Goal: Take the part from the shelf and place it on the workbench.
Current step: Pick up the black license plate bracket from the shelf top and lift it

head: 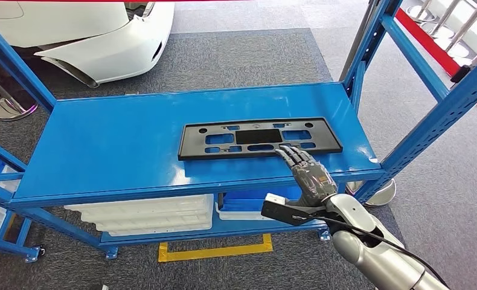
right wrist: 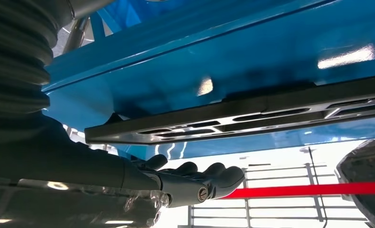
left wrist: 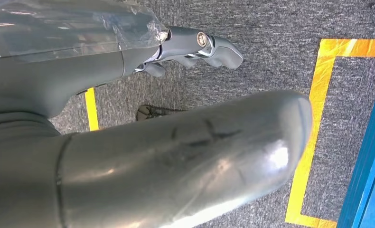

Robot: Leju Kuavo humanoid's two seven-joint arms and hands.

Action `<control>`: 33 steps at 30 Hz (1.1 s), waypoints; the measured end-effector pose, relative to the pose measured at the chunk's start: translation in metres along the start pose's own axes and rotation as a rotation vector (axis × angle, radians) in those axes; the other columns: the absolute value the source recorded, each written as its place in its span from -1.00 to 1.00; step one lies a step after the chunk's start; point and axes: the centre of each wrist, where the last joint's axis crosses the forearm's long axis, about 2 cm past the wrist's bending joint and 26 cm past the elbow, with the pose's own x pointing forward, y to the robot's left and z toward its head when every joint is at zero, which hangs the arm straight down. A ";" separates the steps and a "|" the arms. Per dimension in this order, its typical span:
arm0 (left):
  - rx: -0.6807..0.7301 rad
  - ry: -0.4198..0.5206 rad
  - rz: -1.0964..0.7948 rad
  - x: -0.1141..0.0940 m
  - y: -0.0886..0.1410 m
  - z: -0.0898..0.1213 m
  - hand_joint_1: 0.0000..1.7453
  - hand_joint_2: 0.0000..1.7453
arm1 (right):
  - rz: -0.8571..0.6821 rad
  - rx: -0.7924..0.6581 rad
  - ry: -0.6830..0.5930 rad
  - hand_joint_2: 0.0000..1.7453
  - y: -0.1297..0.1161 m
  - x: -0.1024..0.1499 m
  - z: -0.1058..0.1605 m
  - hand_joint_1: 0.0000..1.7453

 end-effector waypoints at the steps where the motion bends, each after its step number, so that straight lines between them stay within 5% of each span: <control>1: -0.003 0.000 0.000 0.000 0.000 0.000 -1.00 -1.00 | 0.000 0.002 0.002 1.00 0.000 0.000 0.000 -1.00; 33: -0.036 -0.001 0.031 -0.001 -0.001 0.000 -1.00 -1.00 | 0.012 0.014 0.045 1.00 0.001 0.001 0.000 -1.00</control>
